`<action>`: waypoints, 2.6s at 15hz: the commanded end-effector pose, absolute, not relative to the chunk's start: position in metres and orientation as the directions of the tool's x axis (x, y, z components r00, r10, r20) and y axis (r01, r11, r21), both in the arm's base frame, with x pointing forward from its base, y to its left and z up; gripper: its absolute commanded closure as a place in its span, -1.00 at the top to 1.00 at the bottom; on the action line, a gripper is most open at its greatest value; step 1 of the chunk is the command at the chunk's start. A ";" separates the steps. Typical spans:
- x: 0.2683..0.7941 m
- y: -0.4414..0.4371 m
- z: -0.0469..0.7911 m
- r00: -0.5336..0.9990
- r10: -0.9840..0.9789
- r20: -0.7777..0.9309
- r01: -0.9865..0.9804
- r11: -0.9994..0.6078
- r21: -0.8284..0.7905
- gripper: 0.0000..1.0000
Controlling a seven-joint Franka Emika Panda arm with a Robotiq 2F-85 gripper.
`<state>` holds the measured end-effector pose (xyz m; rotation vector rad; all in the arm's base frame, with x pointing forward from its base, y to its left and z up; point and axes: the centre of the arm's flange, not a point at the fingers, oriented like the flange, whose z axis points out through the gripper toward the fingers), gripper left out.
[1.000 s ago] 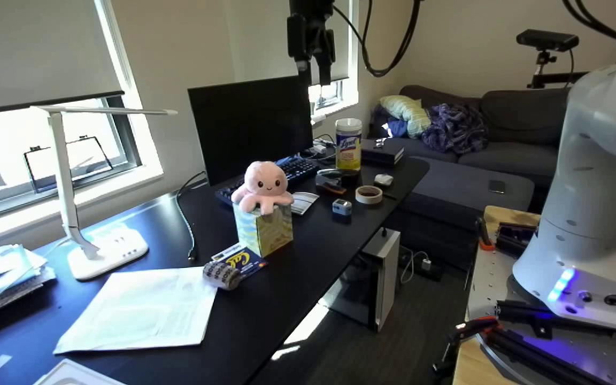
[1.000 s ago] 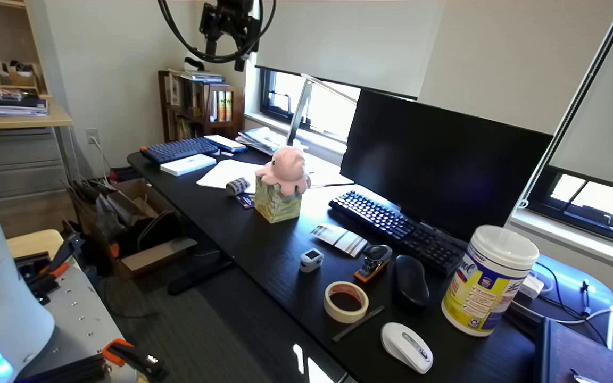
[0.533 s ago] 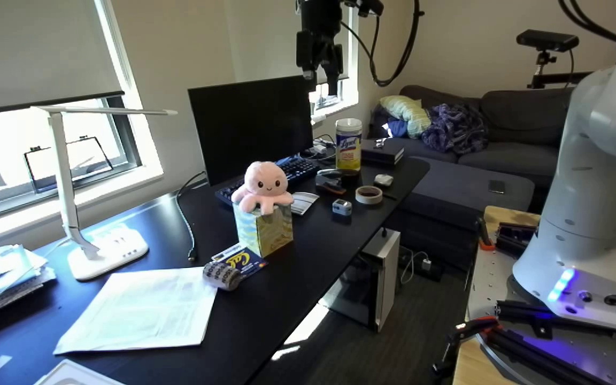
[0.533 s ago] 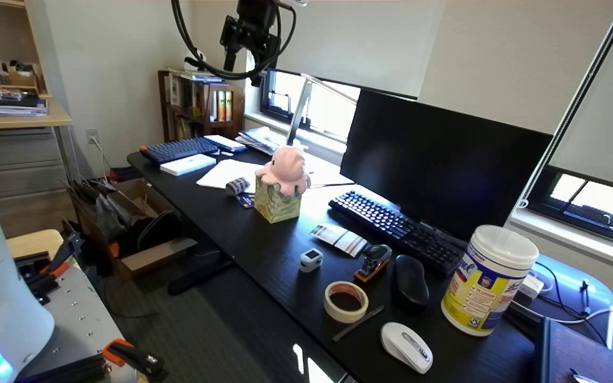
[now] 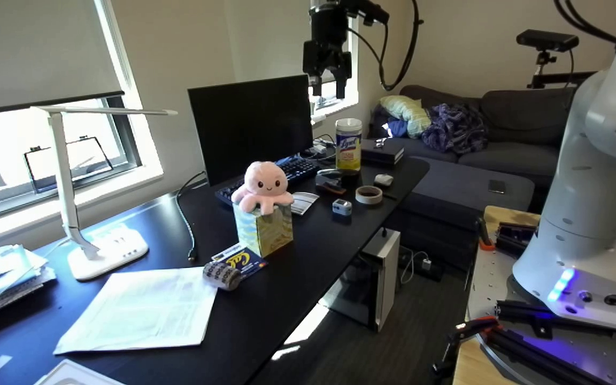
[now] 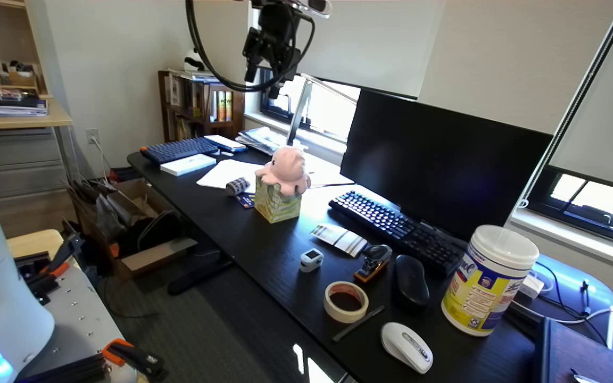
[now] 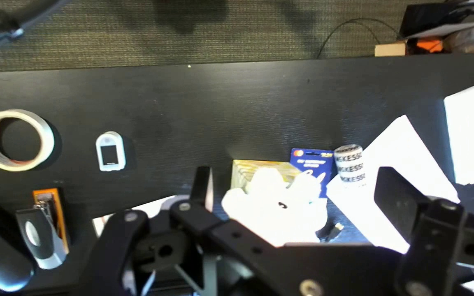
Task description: Move the white mouse to the left
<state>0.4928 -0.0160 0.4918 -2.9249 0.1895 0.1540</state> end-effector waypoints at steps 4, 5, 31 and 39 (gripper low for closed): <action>0.492 -0.162 0.404 0.880 -0.452 -0.146 -0.475 -0.849 -0.233 1.00; 0.490 -0.184 0.388 0.851 -0.504 -0.146 -0.525 -0.818 -0.237 1.00; 0.485 -0.427 0.151 0.129 -0.986 -0.108 -0.990 -0.121 -0.073 1.00; 0.499 -0.428 0.107 0.080 -0.988 -0.134 -0.997 -0.082 0.009 1.00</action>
